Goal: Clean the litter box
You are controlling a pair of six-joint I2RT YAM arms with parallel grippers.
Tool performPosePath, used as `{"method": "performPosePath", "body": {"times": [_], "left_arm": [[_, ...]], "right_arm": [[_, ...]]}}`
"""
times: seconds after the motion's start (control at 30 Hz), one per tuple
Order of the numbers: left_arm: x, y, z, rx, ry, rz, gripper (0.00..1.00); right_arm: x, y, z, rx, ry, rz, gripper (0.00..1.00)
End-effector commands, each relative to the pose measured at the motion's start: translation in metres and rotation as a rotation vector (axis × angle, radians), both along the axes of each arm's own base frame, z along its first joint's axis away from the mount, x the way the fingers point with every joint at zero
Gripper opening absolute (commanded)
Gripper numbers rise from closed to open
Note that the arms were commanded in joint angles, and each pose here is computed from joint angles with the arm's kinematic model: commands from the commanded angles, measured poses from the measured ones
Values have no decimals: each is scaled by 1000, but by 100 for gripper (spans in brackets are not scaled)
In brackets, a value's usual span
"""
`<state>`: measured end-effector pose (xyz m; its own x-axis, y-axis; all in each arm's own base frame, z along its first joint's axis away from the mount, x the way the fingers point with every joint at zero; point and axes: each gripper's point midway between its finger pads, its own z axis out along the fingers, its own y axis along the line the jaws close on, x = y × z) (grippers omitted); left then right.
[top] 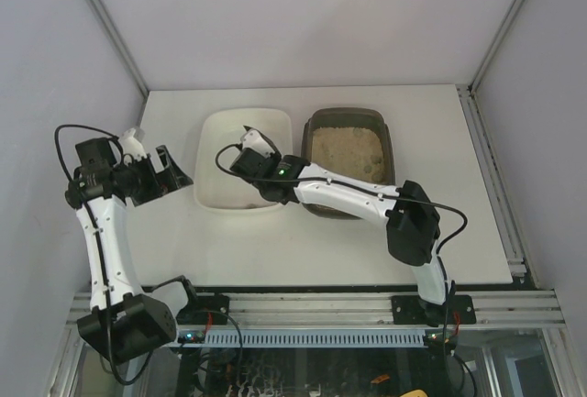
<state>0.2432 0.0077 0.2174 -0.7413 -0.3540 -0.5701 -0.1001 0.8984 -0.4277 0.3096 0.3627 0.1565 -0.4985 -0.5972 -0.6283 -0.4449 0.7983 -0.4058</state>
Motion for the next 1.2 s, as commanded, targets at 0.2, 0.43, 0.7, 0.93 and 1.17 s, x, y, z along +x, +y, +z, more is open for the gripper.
{"method": "performPosePath", "body": {"times": [0.2,0.43,0.7,0.93,1.17], "left_arm": [[45,-17,22,-37,-18,-39,100],[88,-86,49,-85,-82,-172,100],[118,-149,65,-220,-82,-227,100],[132,-180,52,-229,-19,-218,100],[141,-200,39,-293,23,-172,100]], "right_arm": [[-21,-64,85,129,18,-234,0],[-55,-153,59,65,364,-580,0],[-63,-204,34,98,501,-819,0],[-35,-213,16,-5,447,-852,0],[13,-200,4,84,389,-788,0]]}}
